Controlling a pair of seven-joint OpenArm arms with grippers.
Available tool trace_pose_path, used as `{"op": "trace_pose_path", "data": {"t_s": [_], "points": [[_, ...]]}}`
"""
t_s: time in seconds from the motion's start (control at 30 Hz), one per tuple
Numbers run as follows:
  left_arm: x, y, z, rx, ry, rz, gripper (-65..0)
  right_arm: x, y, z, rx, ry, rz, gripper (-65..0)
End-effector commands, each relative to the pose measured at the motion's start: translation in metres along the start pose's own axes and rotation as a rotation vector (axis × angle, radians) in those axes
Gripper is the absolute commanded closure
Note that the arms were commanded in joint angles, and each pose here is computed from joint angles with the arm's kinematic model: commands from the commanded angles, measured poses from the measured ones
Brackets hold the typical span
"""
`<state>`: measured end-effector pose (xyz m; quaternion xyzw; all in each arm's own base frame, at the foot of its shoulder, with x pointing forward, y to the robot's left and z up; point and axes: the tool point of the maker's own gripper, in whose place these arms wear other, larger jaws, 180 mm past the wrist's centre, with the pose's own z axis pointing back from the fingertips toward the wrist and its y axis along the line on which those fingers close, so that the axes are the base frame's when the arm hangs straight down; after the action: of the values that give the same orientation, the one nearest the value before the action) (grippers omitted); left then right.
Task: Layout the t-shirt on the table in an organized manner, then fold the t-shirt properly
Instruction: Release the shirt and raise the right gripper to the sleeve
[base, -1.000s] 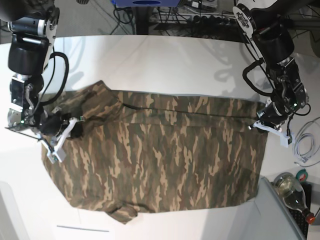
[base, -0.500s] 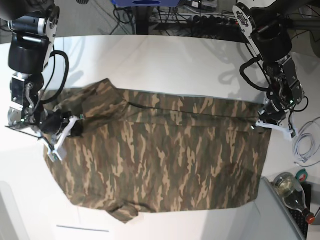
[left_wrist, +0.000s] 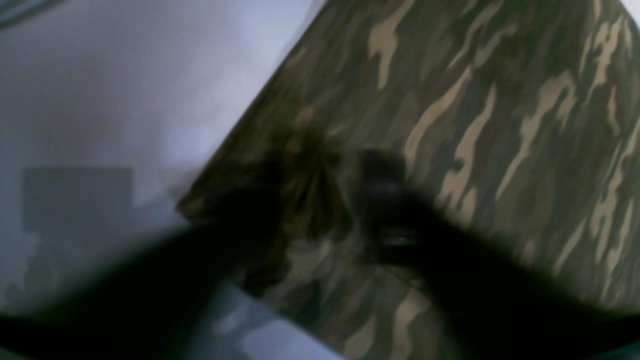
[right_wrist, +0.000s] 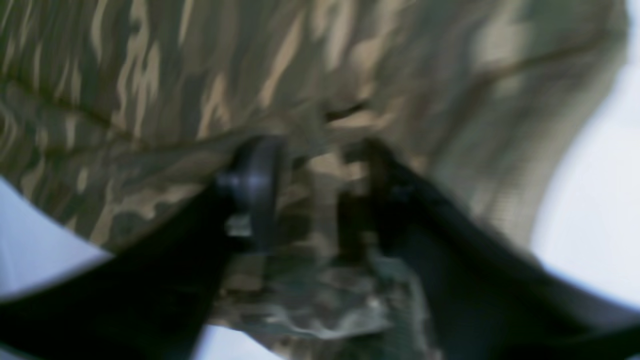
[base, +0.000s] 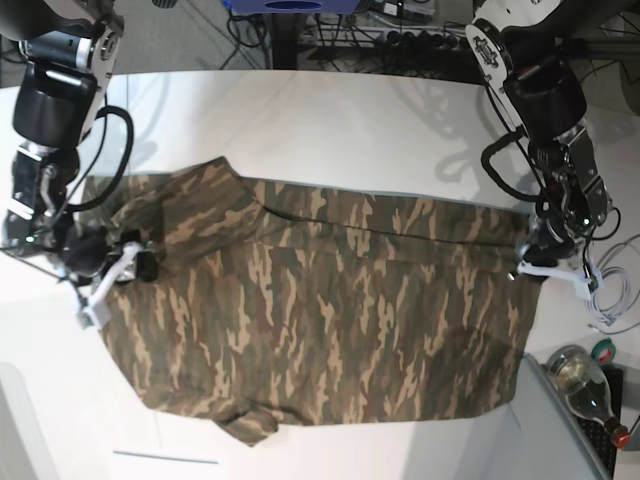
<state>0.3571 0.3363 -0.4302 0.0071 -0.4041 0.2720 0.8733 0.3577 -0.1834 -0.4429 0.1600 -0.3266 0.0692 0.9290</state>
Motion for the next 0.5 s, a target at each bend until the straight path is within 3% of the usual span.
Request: {"op": "trace_pose_path", "data": {"t_s": [0.0, 0.07, 0.1, 0.2, 0.3, 0.47], "points": [[0.027, -0.003, 0.002, -0.009, -0.070, -0.002, -41.6, 0.028, -0.008, 0.011, -0.019, -0.082, 0.015, -36.6], [0.036, -0.006, 0.002, -0.014, -0.088, 0.010, -60.4, 0.027, -0.019, 0.024, -0.056, -0.112, 0.003, -39.6], [0.039, -0.005, 0.002, -0.013, -0.094, 0.014, -65.0, 0.030, -0.021, 0.031, -0.074, -0.131, 0.014, -39.6], [0.053, 0.017, 0.010, 0.025, -0.139, 0.074, -65.0, 0.024, -0.012, 0.055, -0.116, -0.176, 0.051, -39.8], [0.045, 0.057, 0.029, 0.090, -0.161, 0.086, -65.0, -0.010, 0.012, 0.072, -0.129, -0.144, 0.075, -40.4], [-0.006, 0.092, 0.067, 0.053, -0.080, -0.150, -65.0, -0.085, 0.063, 0.067, -0.057, -0.042, -0.041, -40.5]]}}
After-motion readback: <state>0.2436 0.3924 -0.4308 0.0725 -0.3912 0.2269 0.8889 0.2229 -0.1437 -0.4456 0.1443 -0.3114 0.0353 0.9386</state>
